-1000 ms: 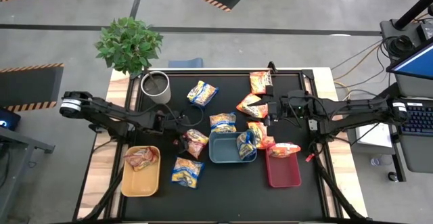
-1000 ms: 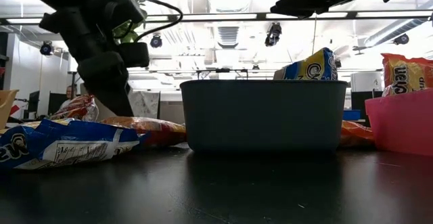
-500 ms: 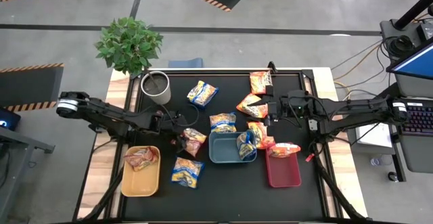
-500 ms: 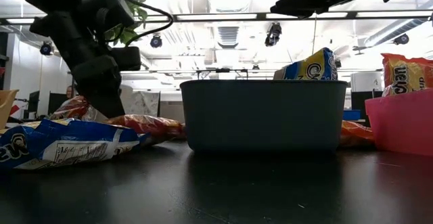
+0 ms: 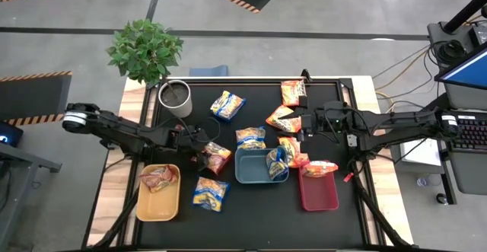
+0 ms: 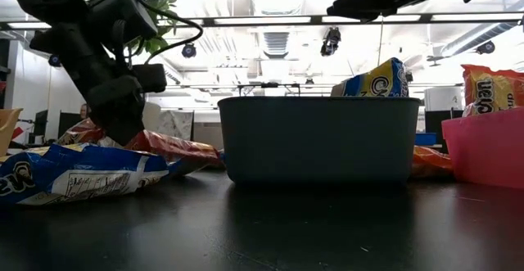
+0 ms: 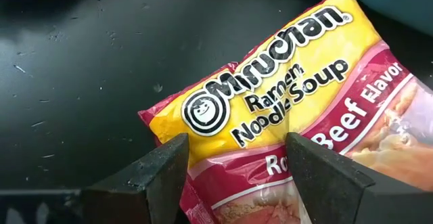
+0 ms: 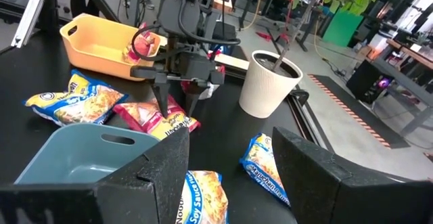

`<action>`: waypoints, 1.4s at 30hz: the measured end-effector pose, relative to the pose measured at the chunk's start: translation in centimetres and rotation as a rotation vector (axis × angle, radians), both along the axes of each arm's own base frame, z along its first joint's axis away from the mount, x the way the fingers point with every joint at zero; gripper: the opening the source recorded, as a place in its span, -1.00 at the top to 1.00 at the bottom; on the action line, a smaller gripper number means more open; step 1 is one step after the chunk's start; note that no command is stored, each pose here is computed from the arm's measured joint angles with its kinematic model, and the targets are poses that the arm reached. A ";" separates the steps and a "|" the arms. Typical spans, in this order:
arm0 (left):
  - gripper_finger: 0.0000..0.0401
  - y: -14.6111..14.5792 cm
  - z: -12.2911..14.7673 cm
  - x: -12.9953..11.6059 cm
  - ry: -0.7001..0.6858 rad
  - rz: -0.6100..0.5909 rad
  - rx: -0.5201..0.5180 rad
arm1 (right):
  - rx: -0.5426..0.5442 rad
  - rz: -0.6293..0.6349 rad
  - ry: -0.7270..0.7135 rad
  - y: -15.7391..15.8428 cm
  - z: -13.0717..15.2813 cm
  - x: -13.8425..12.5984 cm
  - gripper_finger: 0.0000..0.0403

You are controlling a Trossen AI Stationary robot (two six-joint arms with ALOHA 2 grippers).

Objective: Sort Maruchan noodles
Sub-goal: Put the right red noodle pack into the yellow bin

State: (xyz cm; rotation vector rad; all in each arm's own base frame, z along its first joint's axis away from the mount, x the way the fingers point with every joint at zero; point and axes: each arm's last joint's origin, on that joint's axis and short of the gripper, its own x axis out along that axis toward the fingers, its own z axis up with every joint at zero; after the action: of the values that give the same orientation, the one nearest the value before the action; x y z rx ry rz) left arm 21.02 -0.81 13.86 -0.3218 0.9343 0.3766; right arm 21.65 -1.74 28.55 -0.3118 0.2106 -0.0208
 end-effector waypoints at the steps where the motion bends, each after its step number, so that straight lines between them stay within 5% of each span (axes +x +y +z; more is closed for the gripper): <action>1: -0.15 0.0 0.0 0.0 0.000 0.000 0.000 | 0.000 0.000 -0.002 0.0 0.0 0.0 0.00; 13: -0.12 0.0 0.0 0.1 -0.001 -0.014 0.001 | 0.000 -0.005 -0.002 -0.1 0.0 0.0 0.00; 30: 0.93 -0.1 0.4 0.4 -0.040 -0.040 -0.004 | -0.008 -0.006 -0.011 -0.1 0.1 0.0 0.00; 42: 1.00 -0.1 3.7 0.1 -0.119 -0.117 0.052 | -0.009 -0.017 -0.010 -0.3 0.1 0.0 0.00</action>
State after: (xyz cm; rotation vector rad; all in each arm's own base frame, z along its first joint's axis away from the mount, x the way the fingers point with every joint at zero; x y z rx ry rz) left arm 21.16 -0.91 17.57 -0.2381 0.8214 0.2713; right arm 21.64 -2.07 28.66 -0.3192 0.2031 -0.0403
